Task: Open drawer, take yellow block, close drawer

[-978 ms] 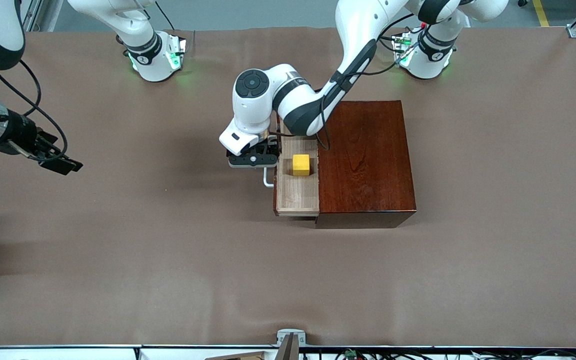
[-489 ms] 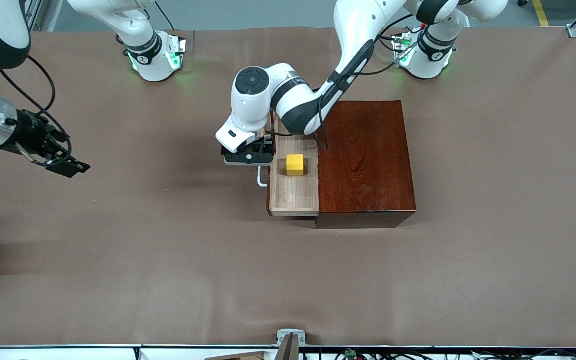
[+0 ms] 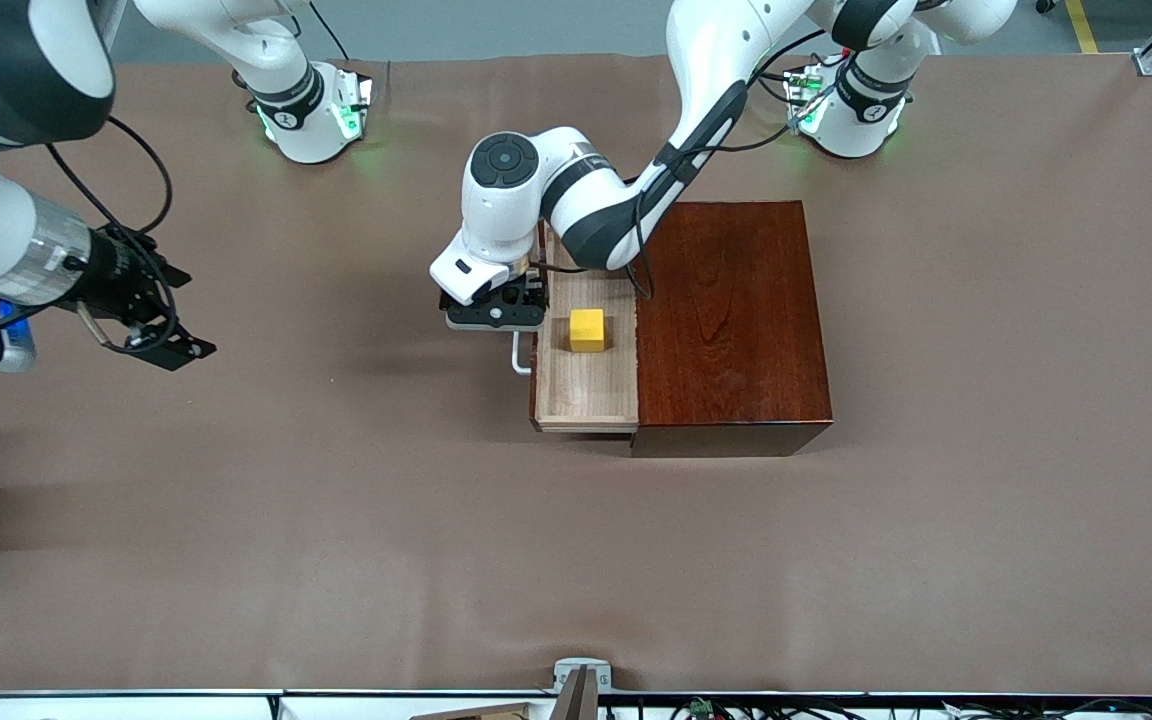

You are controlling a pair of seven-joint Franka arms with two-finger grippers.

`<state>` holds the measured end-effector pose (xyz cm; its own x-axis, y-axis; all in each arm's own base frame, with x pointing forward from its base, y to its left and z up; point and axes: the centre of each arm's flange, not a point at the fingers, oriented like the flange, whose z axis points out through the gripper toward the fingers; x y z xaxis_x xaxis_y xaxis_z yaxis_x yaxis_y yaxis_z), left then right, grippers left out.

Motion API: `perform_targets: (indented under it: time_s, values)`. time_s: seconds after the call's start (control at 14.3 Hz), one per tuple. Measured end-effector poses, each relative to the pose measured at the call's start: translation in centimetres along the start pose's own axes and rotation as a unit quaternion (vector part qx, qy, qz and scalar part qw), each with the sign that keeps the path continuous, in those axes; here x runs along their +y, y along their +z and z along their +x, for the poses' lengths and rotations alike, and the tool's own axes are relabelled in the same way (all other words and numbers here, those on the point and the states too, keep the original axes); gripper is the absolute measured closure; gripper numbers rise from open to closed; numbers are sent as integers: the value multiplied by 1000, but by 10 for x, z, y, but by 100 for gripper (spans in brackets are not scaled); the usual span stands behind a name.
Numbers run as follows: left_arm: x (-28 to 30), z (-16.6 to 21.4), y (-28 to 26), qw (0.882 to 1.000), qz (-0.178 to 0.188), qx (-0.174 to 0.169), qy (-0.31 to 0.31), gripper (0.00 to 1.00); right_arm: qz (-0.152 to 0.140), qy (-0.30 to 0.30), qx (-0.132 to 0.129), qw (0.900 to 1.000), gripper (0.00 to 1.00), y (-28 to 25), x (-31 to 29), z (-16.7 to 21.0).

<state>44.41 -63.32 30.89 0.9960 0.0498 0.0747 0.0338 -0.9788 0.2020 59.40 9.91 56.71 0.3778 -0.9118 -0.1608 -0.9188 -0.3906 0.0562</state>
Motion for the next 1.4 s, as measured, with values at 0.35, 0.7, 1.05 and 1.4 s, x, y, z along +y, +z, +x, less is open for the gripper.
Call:
perform_targets:
  time_s: [0.35,0.7,1.05,1.4]
  values:
    - [0,2,-4,1000,1,-1,-11,0,12,33,-3,999,0,1,-4,5]
    - [-6,15,-33,999,16,-7,-28,0,36,92,-31,995,0,-12,23,90]
    - [-16,38,-117,999,17,8,-46,0,40,97,-33,994,0,-15,32,110]
    - [-64,73,-243,996,7,19,-92,0,39,84,-37,995,0,-13,24,92]
